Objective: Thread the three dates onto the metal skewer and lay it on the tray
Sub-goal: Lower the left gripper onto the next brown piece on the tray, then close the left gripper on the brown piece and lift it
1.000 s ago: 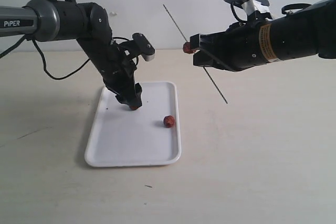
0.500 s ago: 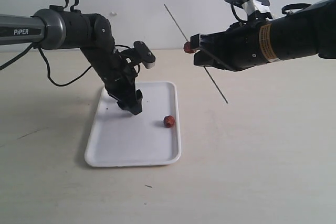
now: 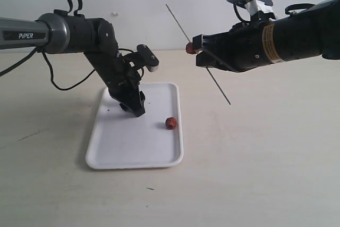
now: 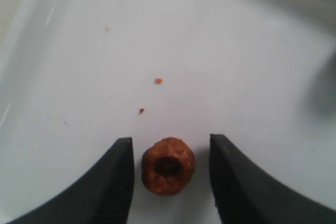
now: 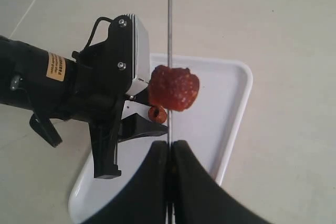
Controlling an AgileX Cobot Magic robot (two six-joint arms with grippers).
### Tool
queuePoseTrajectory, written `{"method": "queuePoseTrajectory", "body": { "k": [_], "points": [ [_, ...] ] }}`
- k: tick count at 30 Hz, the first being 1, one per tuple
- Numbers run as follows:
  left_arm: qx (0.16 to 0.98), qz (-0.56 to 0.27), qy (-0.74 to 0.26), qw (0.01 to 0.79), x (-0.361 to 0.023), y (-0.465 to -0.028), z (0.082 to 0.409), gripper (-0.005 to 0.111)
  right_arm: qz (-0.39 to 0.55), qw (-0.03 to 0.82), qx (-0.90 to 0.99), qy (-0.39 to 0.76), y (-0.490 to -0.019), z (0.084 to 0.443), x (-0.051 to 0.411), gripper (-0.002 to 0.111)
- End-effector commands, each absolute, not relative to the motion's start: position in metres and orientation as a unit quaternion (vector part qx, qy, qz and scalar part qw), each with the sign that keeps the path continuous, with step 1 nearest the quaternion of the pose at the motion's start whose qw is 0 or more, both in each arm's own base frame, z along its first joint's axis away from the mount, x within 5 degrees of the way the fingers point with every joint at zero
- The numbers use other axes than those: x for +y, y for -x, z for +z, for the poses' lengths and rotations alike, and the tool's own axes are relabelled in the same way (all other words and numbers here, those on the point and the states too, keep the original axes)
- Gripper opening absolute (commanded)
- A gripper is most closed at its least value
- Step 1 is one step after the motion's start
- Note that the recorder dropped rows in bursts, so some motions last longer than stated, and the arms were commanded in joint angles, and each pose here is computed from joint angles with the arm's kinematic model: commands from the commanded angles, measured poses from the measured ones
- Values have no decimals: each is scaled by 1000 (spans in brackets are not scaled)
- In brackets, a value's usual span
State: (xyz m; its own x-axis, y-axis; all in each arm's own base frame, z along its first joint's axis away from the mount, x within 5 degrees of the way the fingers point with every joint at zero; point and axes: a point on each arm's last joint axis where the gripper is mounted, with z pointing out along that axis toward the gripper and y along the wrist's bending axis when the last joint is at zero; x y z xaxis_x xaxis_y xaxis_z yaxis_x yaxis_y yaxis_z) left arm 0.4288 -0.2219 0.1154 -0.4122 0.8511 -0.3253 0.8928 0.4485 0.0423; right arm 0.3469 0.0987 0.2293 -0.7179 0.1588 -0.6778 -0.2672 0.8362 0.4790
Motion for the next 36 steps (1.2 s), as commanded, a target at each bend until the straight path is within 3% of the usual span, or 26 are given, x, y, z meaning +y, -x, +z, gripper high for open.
{"method": "queuePoseTrajectory", "body": {
  "k": [1,36],
  "points": [
    [840,-74,-515,153,-225,-428,114,41,279,380,881,34,-346,231,97,0],
    [854,-102,-494,127,-226,-422,114,36,279,380,881,34,-346,231,97,0]
  ]
}}
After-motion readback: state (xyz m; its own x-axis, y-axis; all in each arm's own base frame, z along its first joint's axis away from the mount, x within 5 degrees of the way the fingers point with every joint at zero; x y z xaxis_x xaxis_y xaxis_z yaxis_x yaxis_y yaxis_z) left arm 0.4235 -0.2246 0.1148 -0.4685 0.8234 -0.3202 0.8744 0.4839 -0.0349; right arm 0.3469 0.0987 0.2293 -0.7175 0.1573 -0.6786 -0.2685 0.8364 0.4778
